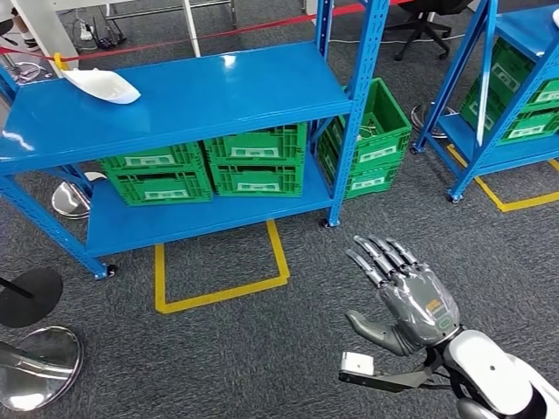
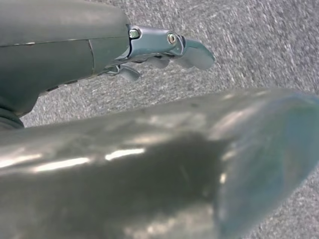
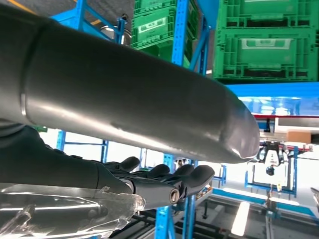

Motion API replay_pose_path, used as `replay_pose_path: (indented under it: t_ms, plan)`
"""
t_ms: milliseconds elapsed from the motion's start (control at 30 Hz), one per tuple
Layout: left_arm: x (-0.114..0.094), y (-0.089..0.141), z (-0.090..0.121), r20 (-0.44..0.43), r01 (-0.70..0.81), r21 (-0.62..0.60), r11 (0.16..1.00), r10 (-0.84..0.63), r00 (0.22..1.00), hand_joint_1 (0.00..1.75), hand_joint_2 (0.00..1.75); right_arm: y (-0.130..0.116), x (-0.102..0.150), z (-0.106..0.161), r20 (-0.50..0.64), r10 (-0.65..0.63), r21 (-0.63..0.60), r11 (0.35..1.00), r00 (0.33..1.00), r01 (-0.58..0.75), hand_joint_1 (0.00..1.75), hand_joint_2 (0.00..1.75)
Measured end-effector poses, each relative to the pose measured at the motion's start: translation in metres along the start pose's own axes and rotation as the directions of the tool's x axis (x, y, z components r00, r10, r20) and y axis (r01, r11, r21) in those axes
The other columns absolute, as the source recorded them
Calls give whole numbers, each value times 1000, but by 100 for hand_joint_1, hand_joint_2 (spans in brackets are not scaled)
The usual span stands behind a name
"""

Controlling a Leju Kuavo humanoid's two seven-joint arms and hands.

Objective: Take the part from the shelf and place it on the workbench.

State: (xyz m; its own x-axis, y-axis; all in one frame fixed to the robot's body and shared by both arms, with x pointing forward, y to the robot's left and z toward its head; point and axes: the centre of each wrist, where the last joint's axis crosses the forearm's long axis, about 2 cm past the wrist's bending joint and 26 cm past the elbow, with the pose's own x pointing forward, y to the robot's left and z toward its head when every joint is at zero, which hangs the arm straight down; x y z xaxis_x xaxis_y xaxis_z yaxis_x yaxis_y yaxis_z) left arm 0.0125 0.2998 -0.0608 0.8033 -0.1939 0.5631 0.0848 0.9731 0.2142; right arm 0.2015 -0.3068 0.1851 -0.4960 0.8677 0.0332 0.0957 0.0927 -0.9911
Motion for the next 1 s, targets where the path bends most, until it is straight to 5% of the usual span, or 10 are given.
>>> replay_pose_path:
  t_ms: [900,1000]
  plan:
    - [0,-1,1,-27,-25,36,999,26,999,0,0,0,1,0,0,9,-3,1000,1000,-9,0,0]
    - [0,-2,1,-25,-26,35,999,27,999,0,131,0,0,0,4,9,-6,1000,1000,-9,0,131]
